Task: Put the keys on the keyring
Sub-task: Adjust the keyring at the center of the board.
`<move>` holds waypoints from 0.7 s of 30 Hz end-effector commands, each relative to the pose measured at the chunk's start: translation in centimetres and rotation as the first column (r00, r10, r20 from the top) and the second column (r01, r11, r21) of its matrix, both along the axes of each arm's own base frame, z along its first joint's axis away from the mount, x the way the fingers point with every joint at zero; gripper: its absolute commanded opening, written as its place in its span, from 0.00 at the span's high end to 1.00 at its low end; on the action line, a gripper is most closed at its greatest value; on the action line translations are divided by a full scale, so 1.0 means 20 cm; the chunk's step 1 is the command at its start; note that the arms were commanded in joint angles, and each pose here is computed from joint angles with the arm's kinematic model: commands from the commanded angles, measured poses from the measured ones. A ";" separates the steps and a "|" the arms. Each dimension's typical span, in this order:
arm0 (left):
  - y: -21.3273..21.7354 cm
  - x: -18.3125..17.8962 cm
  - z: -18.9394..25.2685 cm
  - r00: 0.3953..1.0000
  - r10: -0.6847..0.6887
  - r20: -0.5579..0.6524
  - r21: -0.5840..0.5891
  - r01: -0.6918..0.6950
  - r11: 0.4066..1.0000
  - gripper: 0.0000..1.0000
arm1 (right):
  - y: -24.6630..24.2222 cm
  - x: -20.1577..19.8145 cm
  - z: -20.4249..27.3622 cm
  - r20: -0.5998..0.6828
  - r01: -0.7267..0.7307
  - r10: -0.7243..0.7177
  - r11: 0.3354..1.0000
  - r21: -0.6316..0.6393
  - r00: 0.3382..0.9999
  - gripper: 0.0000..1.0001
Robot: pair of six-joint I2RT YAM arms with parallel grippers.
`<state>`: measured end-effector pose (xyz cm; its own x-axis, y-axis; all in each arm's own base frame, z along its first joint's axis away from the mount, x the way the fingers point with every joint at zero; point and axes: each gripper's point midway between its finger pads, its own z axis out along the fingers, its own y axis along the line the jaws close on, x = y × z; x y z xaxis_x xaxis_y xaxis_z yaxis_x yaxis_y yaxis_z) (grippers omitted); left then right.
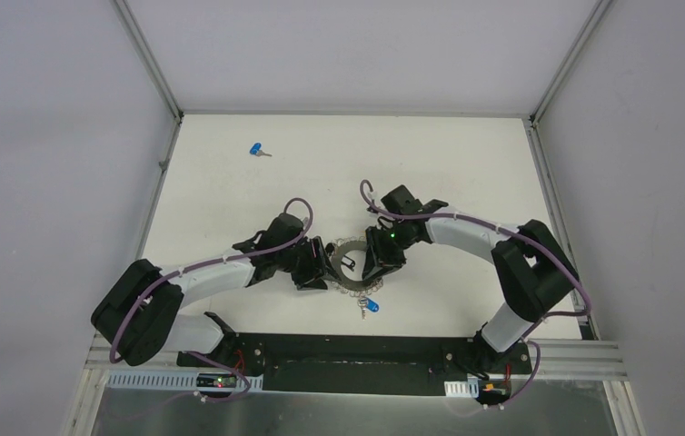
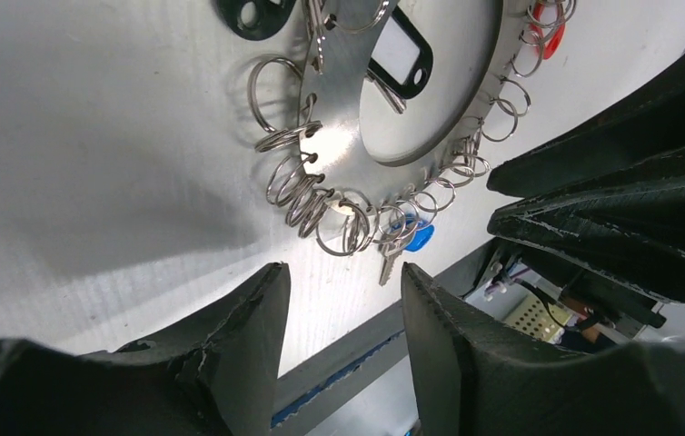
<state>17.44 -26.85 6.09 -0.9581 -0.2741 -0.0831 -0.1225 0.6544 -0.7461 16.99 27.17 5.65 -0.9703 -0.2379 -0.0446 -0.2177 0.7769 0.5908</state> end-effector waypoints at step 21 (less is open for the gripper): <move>0.11 0.00 0.10 0.991 0.070 0.110 0.040 -0.075 0.996 0.57 | 0.39 0.05 -0.04 0.021 -0.128 0.128 0.991 -0.026 0.992 0.82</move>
